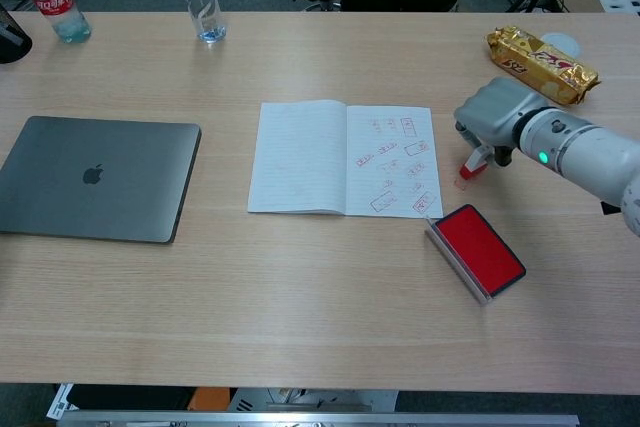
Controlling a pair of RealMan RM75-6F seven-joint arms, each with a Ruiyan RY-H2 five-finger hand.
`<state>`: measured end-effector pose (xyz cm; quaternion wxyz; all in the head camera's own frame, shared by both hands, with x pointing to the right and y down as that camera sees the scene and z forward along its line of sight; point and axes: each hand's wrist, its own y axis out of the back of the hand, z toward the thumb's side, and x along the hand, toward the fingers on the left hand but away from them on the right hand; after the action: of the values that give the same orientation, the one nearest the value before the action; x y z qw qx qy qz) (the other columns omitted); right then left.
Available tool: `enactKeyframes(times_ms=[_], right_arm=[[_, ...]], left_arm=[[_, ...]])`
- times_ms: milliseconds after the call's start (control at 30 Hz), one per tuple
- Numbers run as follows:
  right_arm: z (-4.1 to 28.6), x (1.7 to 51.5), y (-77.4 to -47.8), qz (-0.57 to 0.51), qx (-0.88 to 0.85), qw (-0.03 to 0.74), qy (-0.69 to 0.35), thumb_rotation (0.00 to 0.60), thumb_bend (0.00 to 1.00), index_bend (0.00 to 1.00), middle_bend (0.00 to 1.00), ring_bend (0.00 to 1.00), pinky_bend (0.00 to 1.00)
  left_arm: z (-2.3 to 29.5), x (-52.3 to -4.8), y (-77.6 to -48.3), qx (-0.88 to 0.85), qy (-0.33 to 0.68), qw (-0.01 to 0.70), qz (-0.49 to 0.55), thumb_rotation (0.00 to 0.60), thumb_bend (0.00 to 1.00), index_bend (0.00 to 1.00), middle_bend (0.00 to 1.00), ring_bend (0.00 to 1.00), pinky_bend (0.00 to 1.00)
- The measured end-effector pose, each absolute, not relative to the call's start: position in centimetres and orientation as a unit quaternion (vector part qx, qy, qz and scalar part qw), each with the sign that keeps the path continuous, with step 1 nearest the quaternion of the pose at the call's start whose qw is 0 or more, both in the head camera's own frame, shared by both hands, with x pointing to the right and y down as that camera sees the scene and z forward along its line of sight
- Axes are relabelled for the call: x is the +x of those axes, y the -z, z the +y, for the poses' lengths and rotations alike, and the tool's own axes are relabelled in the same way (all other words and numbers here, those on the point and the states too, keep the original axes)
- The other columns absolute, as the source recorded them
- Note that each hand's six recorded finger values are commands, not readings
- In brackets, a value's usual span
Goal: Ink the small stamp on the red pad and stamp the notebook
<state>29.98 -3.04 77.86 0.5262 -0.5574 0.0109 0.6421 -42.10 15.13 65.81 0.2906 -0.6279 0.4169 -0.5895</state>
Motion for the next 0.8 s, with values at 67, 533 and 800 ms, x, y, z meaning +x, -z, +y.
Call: enactKeyframes(times_ms=[67,533,800], right_arm=[[-3.04,30.02,-77.87,0.011,-0.556,0.527,-0.642,0.6,0.3,0.54,0.54,0.4,0.29],[-2.9,29.7,-78.17,0.012,-0.553,0.532,-0.641,0.6,0.26,0.45,0.53,0.38,0.27],[-2.92,30.08,-77.65,0.01,-0.552,0.533,-0.641,0.6,0.26,0.37,0.51,0.37,0.27]], left_arm=[[15.15,-42.09,-65.85,-0.628,0.589,0.29,0.417,0.6,0.21,0.0,0.0,0.02,0.09],[15.3,-42.31,-65.84,-0.629,0.591,0.286,0.416,0.6,0.21,0.0,0.0,0.01,0.09],[15.15,-42.26,-65.65,-0.629,0.59,0.287,0.416,0.6,0.21,0.0,0.0,0.01,0.09]])
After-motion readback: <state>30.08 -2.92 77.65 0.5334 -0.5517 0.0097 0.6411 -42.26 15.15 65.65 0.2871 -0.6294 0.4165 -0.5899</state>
